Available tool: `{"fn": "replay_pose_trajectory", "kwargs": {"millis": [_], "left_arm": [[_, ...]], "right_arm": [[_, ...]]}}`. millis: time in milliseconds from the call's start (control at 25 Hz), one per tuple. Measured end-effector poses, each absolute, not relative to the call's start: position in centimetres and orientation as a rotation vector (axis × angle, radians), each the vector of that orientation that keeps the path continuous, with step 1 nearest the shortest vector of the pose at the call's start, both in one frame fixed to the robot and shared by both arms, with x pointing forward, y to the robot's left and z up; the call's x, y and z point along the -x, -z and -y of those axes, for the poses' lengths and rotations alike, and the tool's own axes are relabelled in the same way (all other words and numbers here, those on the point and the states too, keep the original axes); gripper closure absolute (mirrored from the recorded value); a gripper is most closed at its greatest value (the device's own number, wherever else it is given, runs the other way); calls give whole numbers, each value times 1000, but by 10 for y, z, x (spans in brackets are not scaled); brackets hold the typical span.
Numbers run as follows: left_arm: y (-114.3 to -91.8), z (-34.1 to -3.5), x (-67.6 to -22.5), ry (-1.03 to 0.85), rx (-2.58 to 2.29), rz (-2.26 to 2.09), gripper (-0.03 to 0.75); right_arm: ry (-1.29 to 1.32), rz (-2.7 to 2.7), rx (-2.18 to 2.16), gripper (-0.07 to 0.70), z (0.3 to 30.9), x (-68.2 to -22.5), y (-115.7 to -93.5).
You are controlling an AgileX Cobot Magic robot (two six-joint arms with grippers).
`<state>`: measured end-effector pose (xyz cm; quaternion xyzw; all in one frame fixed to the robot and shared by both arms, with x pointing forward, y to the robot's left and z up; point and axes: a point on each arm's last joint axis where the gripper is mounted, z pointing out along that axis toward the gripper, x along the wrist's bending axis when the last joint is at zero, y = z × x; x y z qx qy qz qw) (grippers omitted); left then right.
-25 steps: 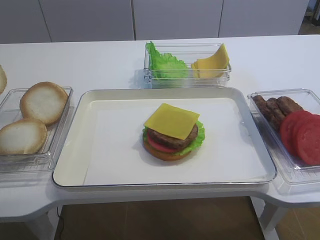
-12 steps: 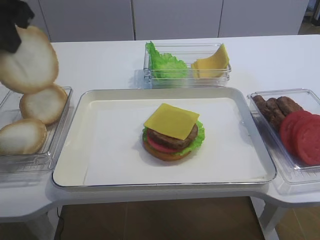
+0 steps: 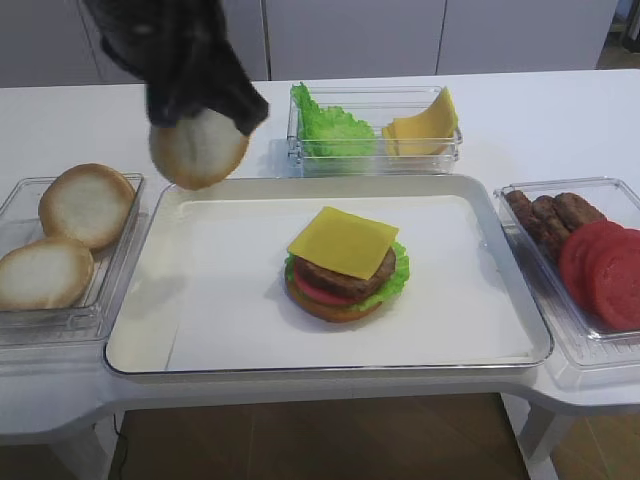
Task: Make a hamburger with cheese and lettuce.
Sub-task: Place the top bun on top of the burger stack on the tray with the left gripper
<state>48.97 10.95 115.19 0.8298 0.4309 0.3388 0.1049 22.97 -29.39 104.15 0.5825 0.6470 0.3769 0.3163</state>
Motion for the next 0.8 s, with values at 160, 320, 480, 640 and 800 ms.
{"fn": "replay_pose_trajectory", "kwargs": {"millis": [160, 320, 480, 640, 800], "left_arm": [[-1137, -65, -492, -1218, -2522, -1041, 561], [-1124, -31, -489, -1396, -2550, -834, 561], [-1110, -8, -484, -1494, -2564, -698, 561], [-1099, 10, -478, -1576, -2570, -573, 561], [-1090, 28, -468, -1642, -2562, -443, 561]], "right_arm": [[-993, -1704, -1534, 232, 294, -230, -1042], [-993, -1702, -1536, 232, 294, -230, -1042], [-993, -1702, -1536, 232, 294, -230, -1042], [-993, -1702, -1536, 232, 294, -230, -1042], [-995, -1701, -1538, 232, 294, -230, -1042]]}}
